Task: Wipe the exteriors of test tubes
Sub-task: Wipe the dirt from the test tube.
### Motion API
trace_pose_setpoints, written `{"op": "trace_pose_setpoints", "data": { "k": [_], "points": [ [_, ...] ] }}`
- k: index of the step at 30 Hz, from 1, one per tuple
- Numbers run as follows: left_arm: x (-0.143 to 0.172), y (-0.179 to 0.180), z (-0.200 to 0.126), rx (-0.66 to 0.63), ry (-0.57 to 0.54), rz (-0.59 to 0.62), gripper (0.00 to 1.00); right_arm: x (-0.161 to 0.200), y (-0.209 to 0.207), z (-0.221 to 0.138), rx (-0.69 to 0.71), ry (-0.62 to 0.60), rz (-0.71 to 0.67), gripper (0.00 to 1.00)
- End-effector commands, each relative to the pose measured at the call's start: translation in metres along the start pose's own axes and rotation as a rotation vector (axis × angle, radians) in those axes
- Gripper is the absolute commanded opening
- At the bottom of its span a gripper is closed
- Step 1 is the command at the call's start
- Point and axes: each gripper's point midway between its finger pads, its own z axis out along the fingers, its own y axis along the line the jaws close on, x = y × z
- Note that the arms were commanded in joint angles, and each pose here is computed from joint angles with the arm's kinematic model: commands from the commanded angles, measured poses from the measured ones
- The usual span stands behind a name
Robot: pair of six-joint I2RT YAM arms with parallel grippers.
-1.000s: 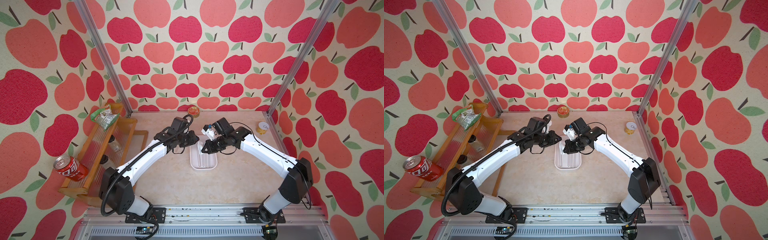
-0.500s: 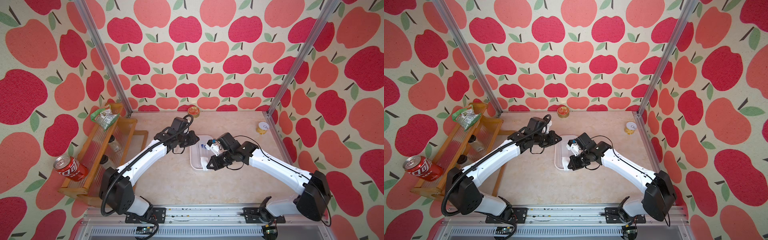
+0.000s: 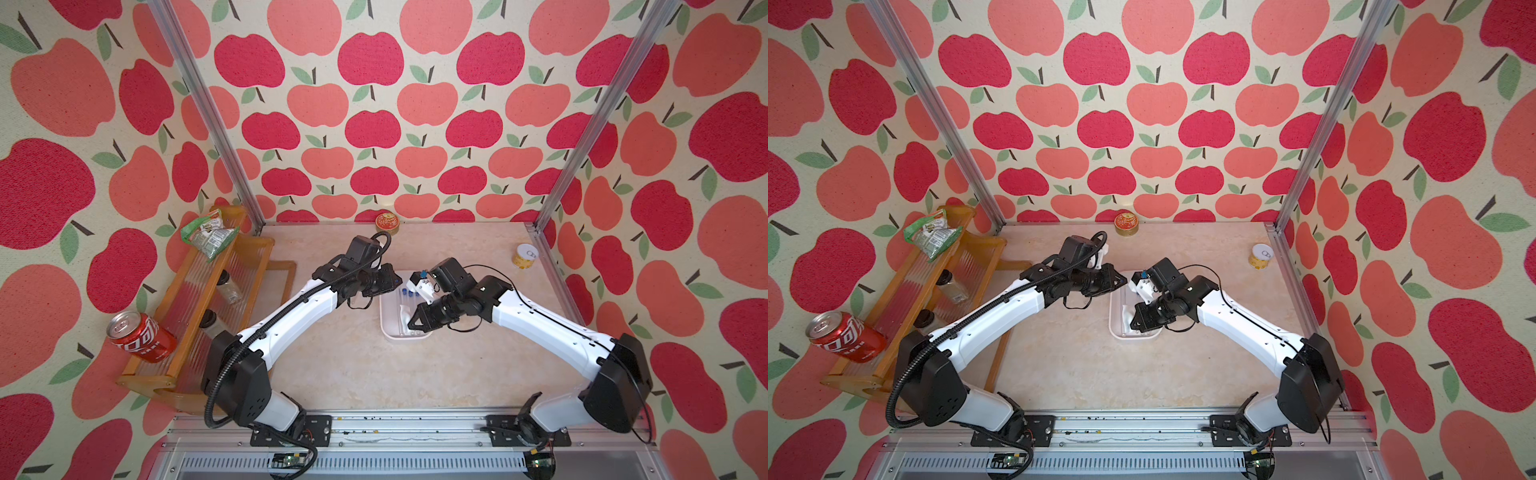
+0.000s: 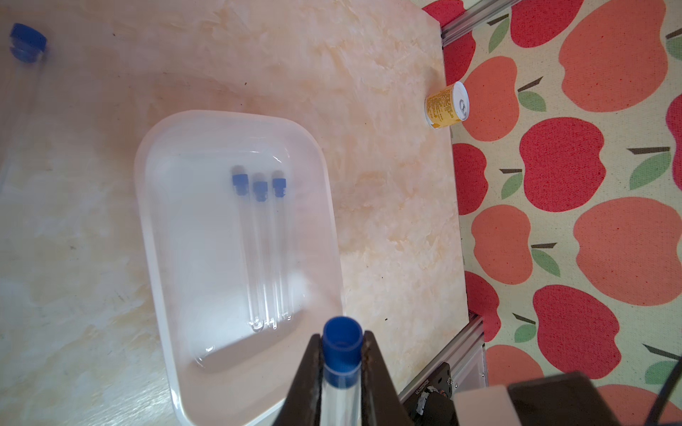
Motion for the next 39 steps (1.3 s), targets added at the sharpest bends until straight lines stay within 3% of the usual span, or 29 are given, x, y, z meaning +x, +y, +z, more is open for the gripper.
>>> {"op": "trace_pose_setpoints", "data": {
  "k": [1, 8, 14, 31, 34, 39],
  "points": [
    [-0.004, -0.014, -0.002, 0.029, -0.007, 0.002, 0.16, -0.018, -0.005, -0.005, 0.013, -0.011, -0.003, 0.00],
    [0.005, -0.016, 0.004, 0.029, 0.012, 0.008, 0.16, -0.049, -0.018, -0.011, 0.031, -0.050, 0.002, 0.00],
    [0.008, -0.016, 0.008, 0.030, 0.021, 0.006, 0.16, -0.052, -0.020, -0.011, 0.029, -0.059, 0.010, 0.00],
    [-0.018, -0.020, 0.006, 0.062, -0.008, -0.008, 0.16, 0.036, 0.005, 0.003, -0.026, -0.034, 0.041, 0.00],
    [-0.021, -0.020, 0.004, 0.069, -0.012, -0.012, 0.16, 0.050, -0.003, 0.006, 0.006, -0.033, 0.061, 0.00],
    [-0.022, -0.023, 0.003, 0.080, -0.013, -0.013, 0.16, 0.056, -0.033, 0.003, 0.172, -0.051, 0.105, 0.00]
  ]
}}
